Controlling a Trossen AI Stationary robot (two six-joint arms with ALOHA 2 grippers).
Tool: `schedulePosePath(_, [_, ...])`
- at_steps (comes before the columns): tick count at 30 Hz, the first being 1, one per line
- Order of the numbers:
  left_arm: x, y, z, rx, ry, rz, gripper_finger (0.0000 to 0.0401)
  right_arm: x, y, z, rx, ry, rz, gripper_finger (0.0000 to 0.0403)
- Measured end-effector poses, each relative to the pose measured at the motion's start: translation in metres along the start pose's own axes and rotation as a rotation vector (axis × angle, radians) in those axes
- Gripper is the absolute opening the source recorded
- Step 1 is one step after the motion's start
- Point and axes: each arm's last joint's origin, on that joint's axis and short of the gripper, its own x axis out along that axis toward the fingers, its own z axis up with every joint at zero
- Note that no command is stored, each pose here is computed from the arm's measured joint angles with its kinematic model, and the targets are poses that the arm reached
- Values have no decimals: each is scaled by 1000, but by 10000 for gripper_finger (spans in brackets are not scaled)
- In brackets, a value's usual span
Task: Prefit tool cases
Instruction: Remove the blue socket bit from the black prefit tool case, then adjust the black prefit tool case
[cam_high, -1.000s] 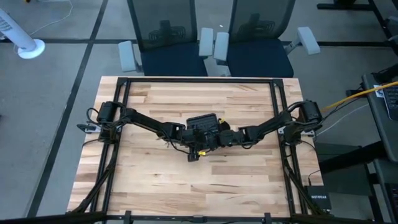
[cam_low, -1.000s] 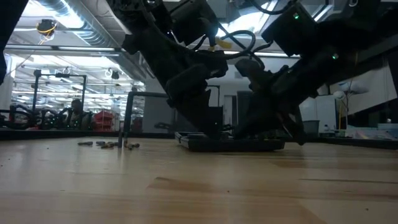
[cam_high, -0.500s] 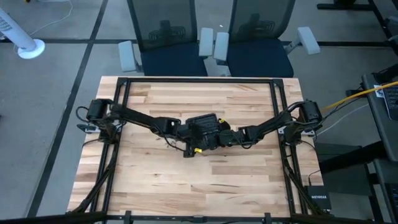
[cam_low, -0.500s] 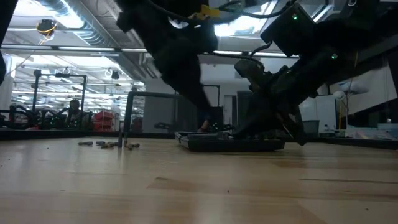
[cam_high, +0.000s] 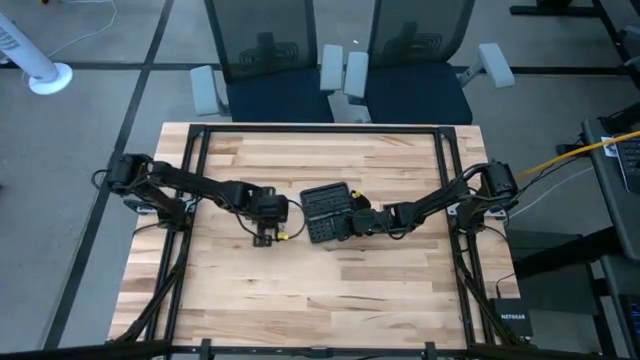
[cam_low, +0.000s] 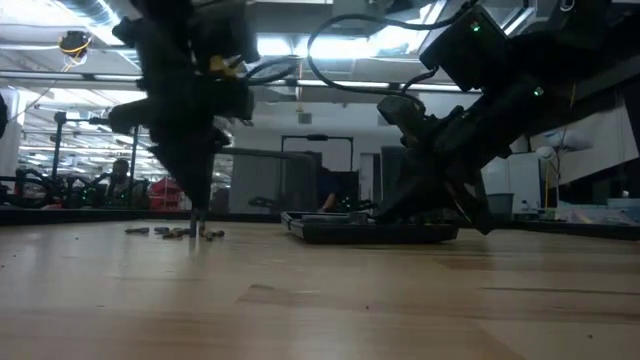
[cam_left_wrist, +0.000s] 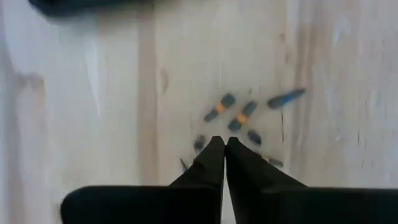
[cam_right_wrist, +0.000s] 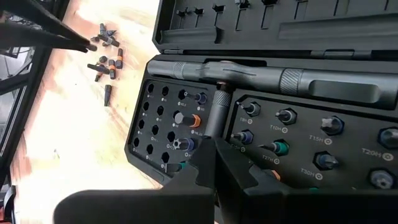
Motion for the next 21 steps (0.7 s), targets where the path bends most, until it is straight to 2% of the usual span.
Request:
schedulePosePath(4, [5,9,-6,-109,34,-86,49,0,0,0,-5,-1,4,0])
schedulePosePath(8, [-2,15,4,-114,-3,-105,96,-5,5,3,-10,-13,28,0])
schedulePosePath(12, [-17,17,27,-82,-117,-104,138,-13,8,6,-43,-19,38,0])
schedulePosePath(15, [-25,18,45,-51,-267,-99,159,-23,14,11,-73,-37,71,0])
schedulePosePath(17, [-25,18,55,-43,-361,-95,168,-33,19,15,-85,-56,87,0])
schedulePosePath(21, [-12,16,70,-33,-467,-116,172,-51,22,22,-119,-90,60,0])
